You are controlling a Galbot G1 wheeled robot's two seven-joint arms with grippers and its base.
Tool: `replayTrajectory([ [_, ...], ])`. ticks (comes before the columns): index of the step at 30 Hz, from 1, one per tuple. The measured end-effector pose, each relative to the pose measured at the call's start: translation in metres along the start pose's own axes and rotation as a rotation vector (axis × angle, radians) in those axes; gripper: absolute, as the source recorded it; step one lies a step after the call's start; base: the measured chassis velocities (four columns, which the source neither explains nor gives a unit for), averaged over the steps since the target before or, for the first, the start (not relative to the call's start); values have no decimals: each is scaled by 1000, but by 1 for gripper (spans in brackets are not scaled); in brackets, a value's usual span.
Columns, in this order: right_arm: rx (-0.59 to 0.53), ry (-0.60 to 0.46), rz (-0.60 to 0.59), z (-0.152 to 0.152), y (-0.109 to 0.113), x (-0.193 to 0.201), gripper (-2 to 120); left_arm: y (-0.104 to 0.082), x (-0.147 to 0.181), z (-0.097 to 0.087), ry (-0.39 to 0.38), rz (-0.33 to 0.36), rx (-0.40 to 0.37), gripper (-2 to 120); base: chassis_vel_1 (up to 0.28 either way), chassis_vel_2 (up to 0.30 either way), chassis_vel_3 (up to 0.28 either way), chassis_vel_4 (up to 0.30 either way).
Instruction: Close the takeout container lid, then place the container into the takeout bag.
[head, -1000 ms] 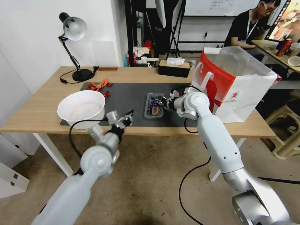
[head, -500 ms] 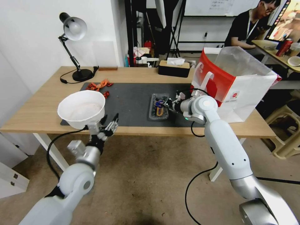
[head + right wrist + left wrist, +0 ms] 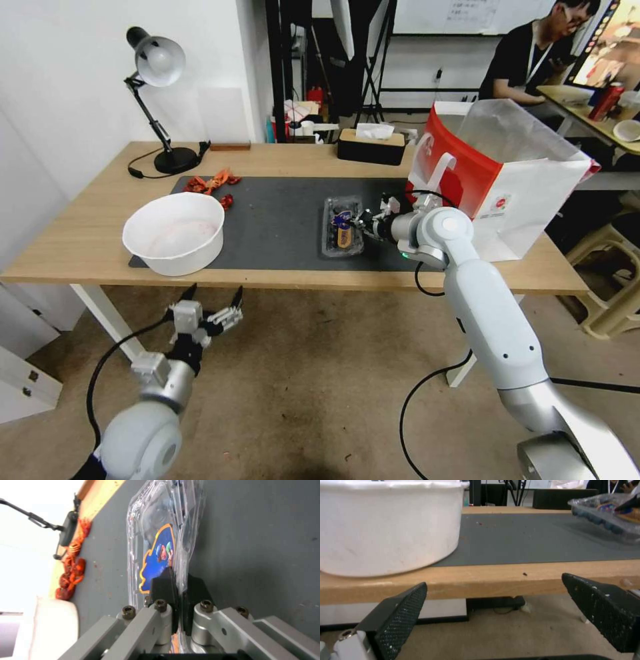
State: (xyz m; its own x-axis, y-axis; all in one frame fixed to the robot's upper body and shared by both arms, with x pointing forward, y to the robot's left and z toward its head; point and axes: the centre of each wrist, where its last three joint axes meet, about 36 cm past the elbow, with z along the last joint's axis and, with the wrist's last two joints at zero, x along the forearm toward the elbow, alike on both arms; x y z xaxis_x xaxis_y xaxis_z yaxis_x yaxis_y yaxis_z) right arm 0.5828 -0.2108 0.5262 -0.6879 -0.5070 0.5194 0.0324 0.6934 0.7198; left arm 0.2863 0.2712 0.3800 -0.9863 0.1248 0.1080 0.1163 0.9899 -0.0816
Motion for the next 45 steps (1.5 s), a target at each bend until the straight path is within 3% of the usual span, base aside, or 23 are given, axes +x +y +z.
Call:
replayTrajectory([
  [7,45,-38,-84,-2,11,14,0,1,2,4,-15,-19,-7,100,0,0,0,0],
  [9,138,-134,-156,0,24,33,0,0,5,7,-15,-32,-3,100,0,0,0,0],
  [10,138,-134,-156,0,24,33,0,0,5,7,-15,-32,-3,100,0,0,0,0],
  [13,254,-306,-249,1,40,63,0,-2,8,10,-22,-43,0,100,0,0,0,0],
  [14,254,-306,-249,1,40,63,0,-2,8,10,-22,-43,0,100,0,0,0,0],
  [17,323,-500,-301,-3,58,100,0,-6,11,14,-20,-54,14,100,0,0,0,0],
  [18,323,-500,-301,-3,58,100,0,-6,11,14,-20,-54,14,100,0,0,0,0],
  [22,386,-717,-240,-20,66,136,0,-8,12,15,-21,-58,24,100,0,0,0,0],
  [24,457,-848,-156,-35,60,156,0,-9,13,15,-22,-59,29,100,0,0,0,0],
  [28,509,-965,-45,-61,41,185,0,-12,13,17,-22,-59,39,100,0,0,0,0],
  [34,503,-995,35,-74,19,198,0,-16,13,19,-20,-52,48,100,0,0,0,0],
  [41,392,-948,60,-76,4,201,0,-19,11,18,-26,-52,52,100,0,0,0,0],
  [45,290,-905,40,-78,-2,202,11,-18,11,18,-24,-53,50,100,0,0,0,0],
])
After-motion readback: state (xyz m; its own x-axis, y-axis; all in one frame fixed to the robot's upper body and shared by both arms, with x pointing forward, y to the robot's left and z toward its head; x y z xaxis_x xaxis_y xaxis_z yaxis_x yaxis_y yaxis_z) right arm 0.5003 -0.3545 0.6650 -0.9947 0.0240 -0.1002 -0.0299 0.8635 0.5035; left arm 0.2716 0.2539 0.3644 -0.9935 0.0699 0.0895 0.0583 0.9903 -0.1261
